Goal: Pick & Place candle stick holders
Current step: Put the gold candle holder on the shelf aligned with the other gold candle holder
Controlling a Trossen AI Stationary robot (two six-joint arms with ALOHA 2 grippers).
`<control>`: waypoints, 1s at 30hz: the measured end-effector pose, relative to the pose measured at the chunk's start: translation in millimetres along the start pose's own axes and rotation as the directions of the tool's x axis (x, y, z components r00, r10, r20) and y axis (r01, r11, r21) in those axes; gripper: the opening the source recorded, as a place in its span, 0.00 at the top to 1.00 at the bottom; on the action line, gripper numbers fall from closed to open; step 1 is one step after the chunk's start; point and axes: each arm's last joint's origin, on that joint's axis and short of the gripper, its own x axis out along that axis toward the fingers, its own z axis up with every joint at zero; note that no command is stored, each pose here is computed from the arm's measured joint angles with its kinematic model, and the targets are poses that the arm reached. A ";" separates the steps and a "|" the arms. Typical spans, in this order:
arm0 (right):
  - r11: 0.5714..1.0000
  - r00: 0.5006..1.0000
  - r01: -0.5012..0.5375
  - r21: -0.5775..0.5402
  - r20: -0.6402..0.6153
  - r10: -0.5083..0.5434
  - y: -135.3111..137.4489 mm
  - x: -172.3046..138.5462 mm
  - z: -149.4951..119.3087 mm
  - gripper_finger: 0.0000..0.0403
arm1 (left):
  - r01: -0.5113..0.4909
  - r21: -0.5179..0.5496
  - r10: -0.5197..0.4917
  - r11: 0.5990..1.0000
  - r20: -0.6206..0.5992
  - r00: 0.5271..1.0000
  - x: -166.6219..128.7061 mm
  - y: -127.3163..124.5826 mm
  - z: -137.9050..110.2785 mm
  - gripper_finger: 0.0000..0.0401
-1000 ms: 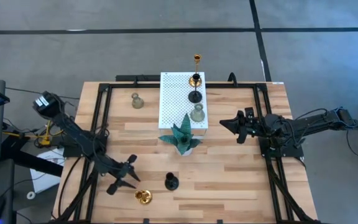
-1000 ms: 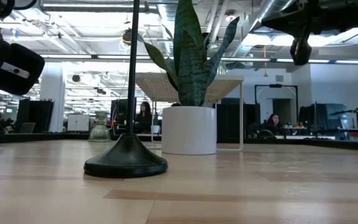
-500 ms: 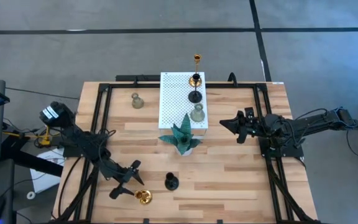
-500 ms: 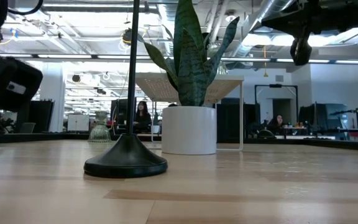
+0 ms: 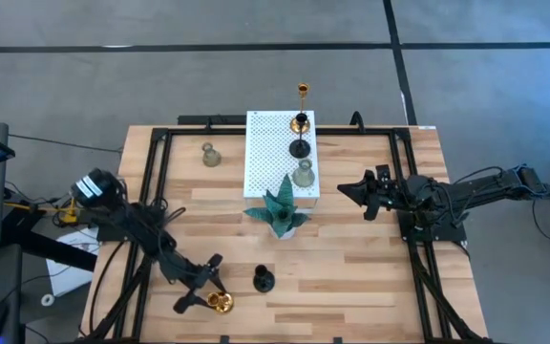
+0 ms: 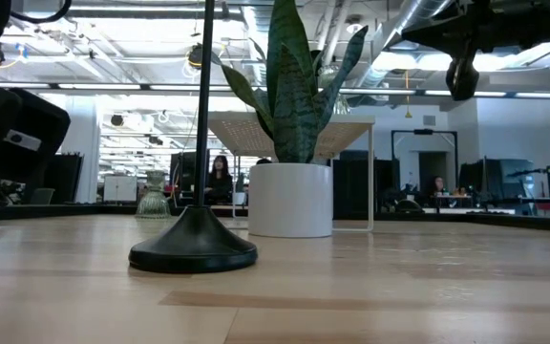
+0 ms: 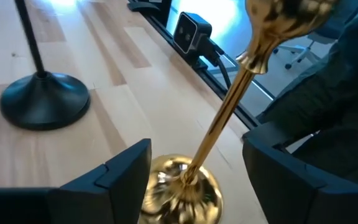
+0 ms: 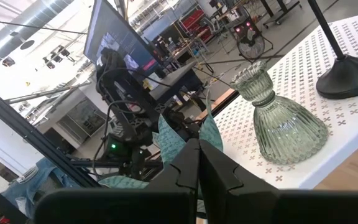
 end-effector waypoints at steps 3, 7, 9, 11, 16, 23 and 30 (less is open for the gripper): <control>1.000 1.000 0.000 0.000 0.000 0.000 0.0 0.0 0.0 1.00 | 0.000 0.000 0.000 1.000 0.001 1.000 3.5 -0.7 1.2 0.38; 1.000 1.000 0.000 0.000 0.000 0.000 0.0 0.0 0.0 1.00 | 0.003 -0.002 -0.003 1.000 0.012 1.000 5.2 -1.6 4.0 0.42; 1.000 1.000 0.000 0.000 0.000 0.000 0.0 0.0 0.0 1.00 | 0.004 -0.003 -0.004 1.000 0.018 1.000 6.3 -2.2 5.8 0.46; 1.000 1.000 0.000 0.000 0.000 0.000 0.0 0.0 0.0 1.00 | 0.007 -0.015 -0.006 1.000 0.025 1.000 7.5 -2.9 7.6 0.51; 1.000 1.000 0.000 -0.001 0.000 0.000 0.0 0.0 0.0 1.00 | 0.008 -0.049 -0.007 0.999 0.026 1.000 7.8 -3.1 8.2 0.65; 1.000 1.000 -0.001 -0.009 -0.001 0.001 0.0 0.0 0.0 1.00 | 0.007 -0.081 -0.005 0.997 0.026 1.000 7.8 -3.1 8.1 0.84; 1.000 1.000 -0.001 -0.011 -0.002 0.001 0.0 0.0 -0.1 1.00 | -0.022 -0.123 0.027 0.992 0.044 0.999 7.7 -2.3 9.5 0.96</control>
